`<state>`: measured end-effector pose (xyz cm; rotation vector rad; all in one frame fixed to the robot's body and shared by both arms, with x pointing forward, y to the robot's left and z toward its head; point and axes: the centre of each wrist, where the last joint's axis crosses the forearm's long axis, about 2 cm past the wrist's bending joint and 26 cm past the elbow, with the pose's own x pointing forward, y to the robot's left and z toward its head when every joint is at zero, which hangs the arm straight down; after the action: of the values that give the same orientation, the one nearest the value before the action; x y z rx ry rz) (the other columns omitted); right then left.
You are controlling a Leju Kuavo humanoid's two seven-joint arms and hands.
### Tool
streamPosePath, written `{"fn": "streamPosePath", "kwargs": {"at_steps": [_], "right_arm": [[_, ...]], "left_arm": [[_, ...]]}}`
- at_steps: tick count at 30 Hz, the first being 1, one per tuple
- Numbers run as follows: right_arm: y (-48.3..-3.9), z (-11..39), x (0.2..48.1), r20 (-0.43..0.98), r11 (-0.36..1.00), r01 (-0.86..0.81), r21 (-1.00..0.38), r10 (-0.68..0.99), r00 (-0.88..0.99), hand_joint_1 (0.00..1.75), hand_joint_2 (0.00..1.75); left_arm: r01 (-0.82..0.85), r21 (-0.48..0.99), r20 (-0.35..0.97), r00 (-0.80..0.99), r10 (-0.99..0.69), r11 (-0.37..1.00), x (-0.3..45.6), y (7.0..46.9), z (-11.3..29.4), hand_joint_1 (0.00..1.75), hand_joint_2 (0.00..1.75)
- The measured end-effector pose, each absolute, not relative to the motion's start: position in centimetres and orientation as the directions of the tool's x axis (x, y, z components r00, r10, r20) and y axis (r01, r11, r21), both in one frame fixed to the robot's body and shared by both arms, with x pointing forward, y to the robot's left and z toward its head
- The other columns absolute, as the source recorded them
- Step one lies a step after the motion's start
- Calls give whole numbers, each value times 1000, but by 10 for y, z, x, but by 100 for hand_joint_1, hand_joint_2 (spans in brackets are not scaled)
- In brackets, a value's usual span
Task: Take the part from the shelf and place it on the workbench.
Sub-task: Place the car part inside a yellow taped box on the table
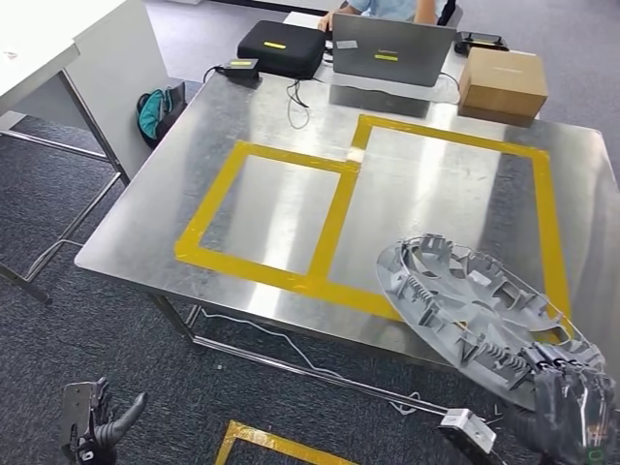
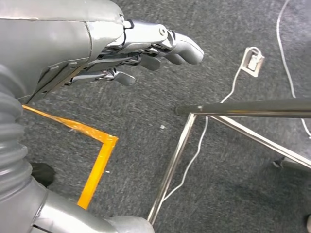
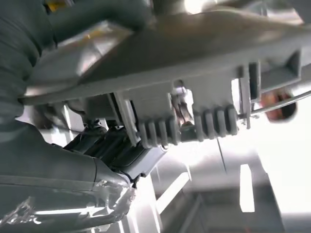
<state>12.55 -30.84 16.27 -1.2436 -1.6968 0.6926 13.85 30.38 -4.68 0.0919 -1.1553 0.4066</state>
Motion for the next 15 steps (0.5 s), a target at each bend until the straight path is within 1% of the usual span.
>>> {"fn": "streamPosePath", "kwargs": {"at_steps": [3, 6, 11, 15], "right_arm": [[-322, 159, 133, 429, 414, 313, -855, 903, -24, 169, 175], [-348, 154, 141, 476, 455, 221, -862, 878, 50, 169, 175], [-390, 153, 154, 453, 420, 207, -883, 880, 146, 169, 175], [-403, 153, 155, 435, 395, 215, -893, 881, 188, 169, 175]], "left_arm": [[-355, -125, 908, 336, 251, 927, 141, 307, -47, 0, 175], [-343, -116, 913, 333, 236, 932, 140, 309, -52, 0, 175], [-323, -110, 911, 346, 225, 940, 140, 310, -58, 0, 175], [-318, -108, 905, 361, 226, 942, 138, 310, -61, 0, 175]]}}
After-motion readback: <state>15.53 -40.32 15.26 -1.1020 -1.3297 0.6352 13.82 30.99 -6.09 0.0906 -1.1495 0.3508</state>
